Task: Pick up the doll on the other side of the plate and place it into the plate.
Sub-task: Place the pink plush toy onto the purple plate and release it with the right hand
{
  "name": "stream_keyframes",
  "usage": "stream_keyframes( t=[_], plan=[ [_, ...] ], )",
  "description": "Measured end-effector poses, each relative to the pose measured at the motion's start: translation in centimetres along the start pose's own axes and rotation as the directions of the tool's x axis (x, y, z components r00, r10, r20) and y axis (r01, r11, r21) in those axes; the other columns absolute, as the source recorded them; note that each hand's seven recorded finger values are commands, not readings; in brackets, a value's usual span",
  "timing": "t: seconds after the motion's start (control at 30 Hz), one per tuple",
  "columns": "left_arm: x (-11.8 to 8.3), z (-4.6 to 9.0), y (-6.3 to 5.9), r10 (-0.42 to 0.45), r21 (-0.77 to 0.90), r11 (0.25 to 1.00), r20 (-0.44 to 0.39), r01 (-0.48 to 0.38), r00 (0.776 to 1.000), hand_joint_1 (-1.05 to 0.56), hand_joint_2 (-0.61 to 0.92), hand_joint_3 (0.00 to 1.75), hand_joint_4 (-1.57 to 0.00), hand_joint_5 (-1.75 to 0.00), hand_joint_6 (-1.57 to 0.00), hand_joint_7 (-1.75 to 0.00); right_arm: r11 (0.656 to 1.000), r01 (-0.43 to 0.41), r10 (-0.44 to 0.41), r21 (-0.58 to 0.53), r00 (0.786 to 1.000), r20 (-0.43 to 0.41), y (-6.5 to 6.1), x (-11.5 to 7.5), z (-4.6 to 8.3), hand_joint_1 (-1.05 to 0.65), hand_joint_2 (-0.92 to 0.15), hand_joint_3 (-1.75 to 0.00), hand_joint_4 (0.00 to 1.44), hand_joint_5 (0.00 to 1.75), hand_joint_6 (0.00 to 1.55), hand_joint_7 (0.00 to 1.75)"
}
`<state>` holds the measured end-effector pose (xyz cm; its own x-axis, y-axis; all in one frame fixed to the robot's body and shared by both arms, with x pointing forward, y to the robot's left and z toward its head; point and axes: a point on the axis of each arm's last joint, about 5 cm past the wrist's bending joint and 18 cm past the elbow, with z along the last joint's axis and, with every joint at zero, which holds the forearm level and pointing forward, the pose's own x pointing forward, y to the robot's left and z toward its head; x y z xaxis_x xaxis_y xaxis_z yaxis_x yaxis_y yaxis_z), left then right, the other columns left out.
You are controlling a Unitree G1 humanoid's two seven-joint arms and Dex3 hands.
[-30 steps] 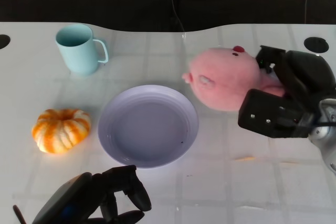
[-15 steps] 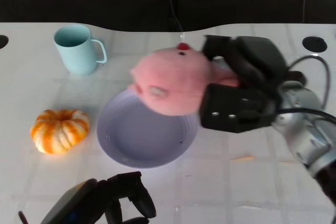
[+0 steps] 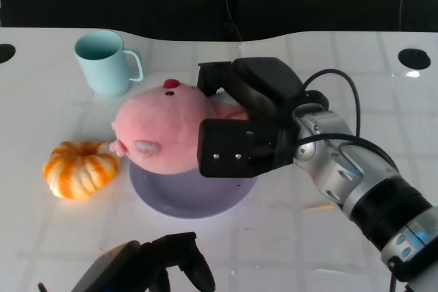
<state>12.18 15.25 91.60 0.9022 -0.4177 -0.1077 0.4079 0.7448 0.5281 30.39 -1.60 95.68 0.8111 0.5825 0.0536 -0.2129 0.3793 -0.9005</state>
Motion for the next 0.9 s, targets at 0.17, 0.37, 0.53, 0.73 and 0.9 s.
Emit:
stream_keyframes(
  t=[0.17, 0.37, 0.53, 0.73, 0.9],
  plan=[
    [0.0, 0.1, 0.0, 0.001, -0.002, 1.000, 0.002, -0.001, 1.000, -0.31, 0.92, 0.33, -0.58, -1.67, -0.64, -1.21, 0.999, -0.047, 0.047, 0.010, 0.999, -0.011, 0.2, 0.1, -0.1, -0.28, -0.72, -0.46, 0.80, 1.50, 0.73, 0.84],
    [0.0, 0.1, 0.0, 0.002, -0.002, 1.000, 0.003, -0.002, 1.000, -0.32, 0.92, 0.32, -0.60, -1.64, -0.65, -1.20, 0.975, -0.222, 0.221, -0.006, 0.974, -0.042, -0.4, 0.2, -0.1, -0.68, -0.92, -0.19, 0.21, 0.45, 0.27, 0.02],
    [0.0, 0.0, -0.1, 0.004, 0.000, 1.000, 0.015, -0.004, 1.000, -0.32, 0.92, 0.30, -0.62, -1.62, -0.66, -1.18, 0.963, -0.268, 0.268, -0.022, 0.963, -0.011, -1.7, 0.1, 0.4, -0.85, -0.92, -0.22, 0.01, 0.31, 0.08, 0.00],
    [0.1, -0.2, -0.2, 0.007, -0.002, 1.000, 0.007, -0.007, 1.000, -0.32, 0.92, 0.29, -0.64, -1.60, -0.68, -1.17, 0.952, -0.306, 0.306, -0.006, 0.952, 0.015, -2.6, -0.7, 0.7, -0.89, -0.92, -0.23, 0.01, 0.25, 0.04, 0.01],
    [0.1, -0.2, -0.2, 0.006, -0.001, 1.000, 0.008, -0.006, 1.000, -0.31, 0.92, 0.28, -0.64, -1.60, -0.69, -1.16, 0.960, -0.278, 0.279, -0.042, 0.960, 0.027, -3.4, -1.4, 0.5, -0.91, -0.92, -0.23, 0.06, 0.27, 0.06, 0.02]
  ],
)
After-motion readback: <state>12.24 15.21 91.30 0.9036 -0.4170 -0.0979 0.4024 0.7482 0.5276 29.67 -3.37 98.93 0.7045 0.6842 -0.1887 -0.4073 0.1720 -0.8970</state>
